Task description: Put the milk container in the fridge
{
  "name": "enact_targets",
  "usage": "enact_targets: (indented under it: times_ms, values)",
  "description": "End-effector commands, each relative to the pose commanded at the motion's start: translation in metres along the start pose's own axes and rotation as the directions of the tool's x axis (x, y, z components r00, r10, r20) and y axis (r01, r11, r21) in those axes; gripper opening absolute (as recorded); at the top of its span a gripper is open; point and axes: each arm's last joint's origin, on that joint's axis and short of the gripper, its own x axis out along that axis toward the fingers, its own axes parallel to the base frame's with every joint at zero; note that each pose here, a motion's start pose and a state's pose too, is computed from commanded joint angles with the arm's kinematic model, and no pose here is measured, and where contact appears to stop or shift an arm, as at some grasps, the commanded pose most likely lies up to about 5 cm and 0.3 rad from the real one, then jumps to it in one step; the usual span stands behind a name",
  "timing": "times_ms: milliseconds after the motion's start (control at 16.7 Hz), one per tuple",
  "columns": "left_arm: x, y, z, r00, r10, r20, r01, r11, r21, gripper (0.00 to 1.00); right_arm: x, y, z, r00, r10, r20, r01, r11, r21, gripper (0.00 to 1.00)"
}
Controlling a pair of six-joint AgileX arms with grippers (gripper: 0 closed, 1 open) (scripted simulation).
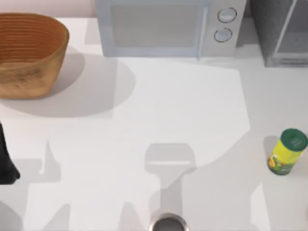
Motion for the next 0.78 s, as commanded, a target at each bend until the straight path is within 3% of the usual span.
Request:
enact_targets:
  times_ms: [600,780]
  values:
    - [0.0000,0.0000,0.0000,1.000,0.000,0.000,0.000,1.000,0.000,1.00,0.0000,0.0000,0.0000,1.000,0.000,0.000,0.000,1.000,0.000,0.98]
    - [0.0000,0.0000,0.0000,1.000,0.000,0.000,0.000,1.000,0.000,1.00,0.0000,0.0000,0.0000,1.000,0.000,0.000,0.000,1.000,0.000,1.00]
